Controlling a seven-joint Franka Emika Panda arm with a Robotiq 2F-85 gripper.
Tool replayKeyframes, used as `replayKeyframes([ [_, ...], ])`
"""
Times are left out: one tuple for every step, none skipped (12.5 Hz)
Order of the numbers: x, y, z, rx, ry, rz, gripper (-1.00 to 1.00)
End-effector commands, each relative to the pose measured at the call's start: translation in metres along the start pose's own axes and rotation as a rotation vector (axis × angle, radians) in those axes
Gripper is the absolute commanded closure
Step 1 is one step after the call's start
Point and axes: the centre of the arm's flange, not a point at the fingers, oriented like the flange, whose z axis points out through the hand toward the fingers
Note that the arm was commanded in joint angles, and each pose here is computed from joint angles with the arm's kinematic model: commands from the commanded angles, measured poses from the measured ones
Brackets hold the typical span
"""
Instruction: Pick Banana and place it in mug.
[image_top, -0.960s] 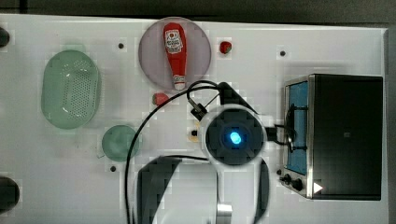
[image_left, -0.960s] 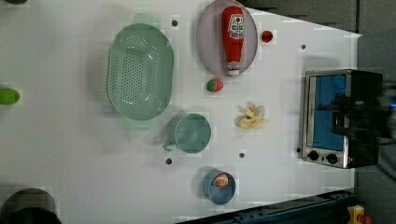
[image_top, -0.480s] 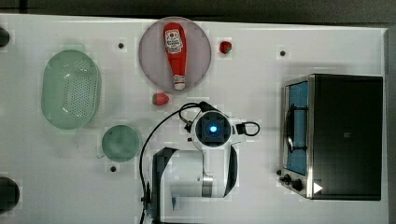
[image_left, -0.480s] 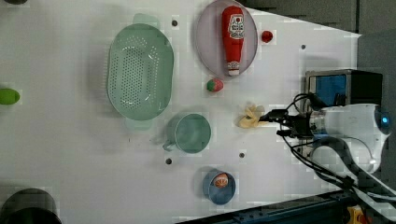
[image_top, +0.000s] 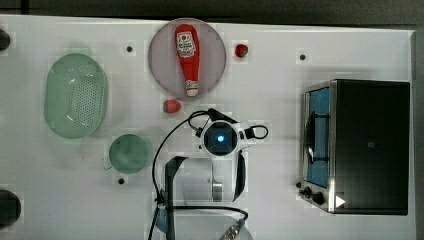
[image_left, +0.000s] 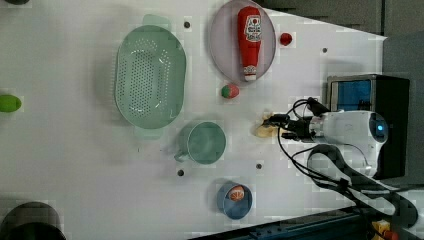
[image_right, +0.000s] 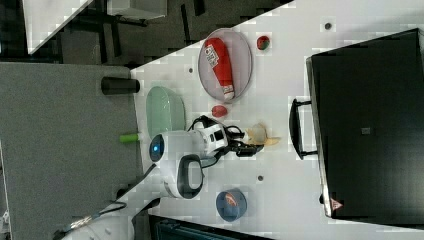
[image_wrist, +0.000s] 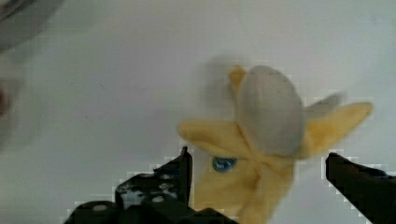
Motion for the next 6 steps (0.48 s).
replayKeyframes([
  [0.0027, -0.0012, 0.009, 0.01, 0.02, -0.039, -1.0],
  [0.0004, -0.002, 0.013, 0.008, 0.013, -0.042, -1.0],
  [-0.0003, -0.0029, 0.0135, 0.008, 0.012, -0.044, -0.9],
  [-0.0005, -0.0017, 0.014, 0.007, 0.01, -0.042, -0.49],
  [-0.0001, -0.002, 0.0133, 0.008, 0.012, -0.042, -0.34],
  [0.0004, -0.0034, 0.0123, 0.01, 0.015, -0.044, -0.1],
])
